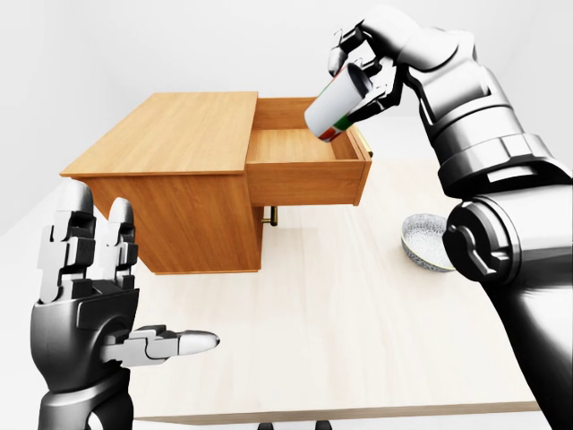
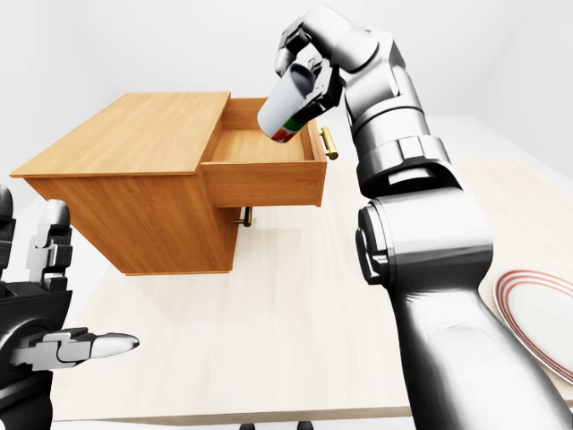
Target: Put the ketchup in the top drawer of the cabinet.
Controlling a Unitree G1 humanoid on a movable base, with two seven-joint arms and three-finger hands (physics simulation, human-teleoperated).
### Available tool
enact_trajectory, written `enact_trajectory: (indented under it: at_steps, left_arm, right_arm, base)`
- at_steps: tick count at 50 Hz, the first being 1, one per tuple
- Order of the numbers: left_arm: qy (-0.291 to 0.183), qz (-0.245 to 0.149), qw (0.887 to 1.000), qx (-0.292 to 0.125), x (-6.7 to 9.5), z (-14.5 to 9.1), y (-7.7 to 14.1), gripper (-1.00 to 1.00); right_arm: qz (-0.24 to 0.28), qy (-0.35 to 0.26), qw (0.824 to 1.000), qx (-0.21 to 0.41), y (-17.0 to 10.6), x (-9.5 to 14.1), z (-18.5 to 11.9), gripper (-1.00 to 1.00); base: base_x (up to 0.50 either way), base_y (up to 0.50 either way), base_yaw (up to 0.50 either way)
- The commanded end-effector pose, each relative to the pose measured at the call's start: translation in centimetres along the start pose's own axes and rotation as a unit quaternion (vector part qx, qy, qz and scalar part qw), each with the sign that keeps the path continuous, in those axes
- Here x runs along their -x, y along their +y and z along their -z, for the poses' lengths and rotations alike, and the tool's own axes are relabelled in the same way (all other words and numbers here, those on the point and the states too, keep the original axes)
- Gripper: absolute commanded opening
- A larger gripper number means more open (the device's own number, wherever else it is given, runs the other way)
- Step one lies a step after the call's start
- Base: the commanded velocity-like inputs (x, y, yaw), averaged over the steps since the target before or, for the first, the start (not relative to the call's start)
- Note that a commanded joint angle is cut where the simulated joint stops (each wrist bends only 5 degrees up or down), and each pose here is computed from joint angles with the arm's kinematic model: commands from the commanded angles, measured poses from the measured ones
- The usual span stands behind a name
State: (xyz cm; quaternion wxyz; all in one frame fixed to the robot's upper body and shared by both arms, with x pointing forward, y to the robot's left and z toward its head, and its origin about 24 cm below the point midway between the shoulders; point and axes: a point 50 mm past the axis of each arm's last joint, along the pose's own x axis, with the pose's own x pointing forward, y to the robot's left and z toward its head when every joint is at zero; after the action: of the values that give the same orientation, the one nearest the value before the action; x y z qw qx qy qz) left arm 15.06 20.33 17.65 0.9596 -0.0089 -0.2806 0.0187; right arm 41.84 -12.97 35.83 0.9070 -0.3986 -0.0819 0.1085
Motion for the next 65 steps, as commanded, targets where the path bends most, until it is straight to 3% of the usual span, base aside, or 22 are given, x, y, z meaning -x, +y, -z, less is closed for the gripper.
enact_trajectory:
  at_steps: [1, 15, 35, 50, 65]
  left_arm:
    - [0.001, 0.0, 1.0, 0.0, 0.0, 0.0, 0.0, 1.0]
    - [0.0, 0.001, 1.0, 0.0, 0.1, 0.0, 0.0, 1.0]
    - [-0.003, 0.0, 1.0, 0.0, 0.0, -0.1, 0.0, 1.0]
    - [-0.002, -0.001, 1.0, 0.0, -0.1, 0.0, 0.1, 1.0]
    - [-0.002, -0.001, 1.0, 0.001, 0.0, 0.0, 0.1, 1.0]
  right_arm:
    - [0.075, 0.013, 0.997, 0.031, -0.7, 0.1, 0.3, -1.0]
    - [0.096, 0.045, 0.992, 0.068, 1.1, -0.4, 2.3, -1.0]
    - [0.079, 0.058, 0.993, 0.064, 2.2, -0.6, 3.4, -1.0]
    - [0.094, 0.056, 0.991, 0.074, 1.9, -0.6, 3.1, -1.0]
    - [0.078, 0.058, 0.992, 0.078, 2.6, -0.8, 3.2, -1.0]
  base:
    - [0.0, 0.0, 0.0]
    - [0.0, 0.0, 0.0]
    - [0.0, 0.0, 0.0]
    - [0.0, 0.0, 0.0]
    - [0.0, 0.0, 0.0]
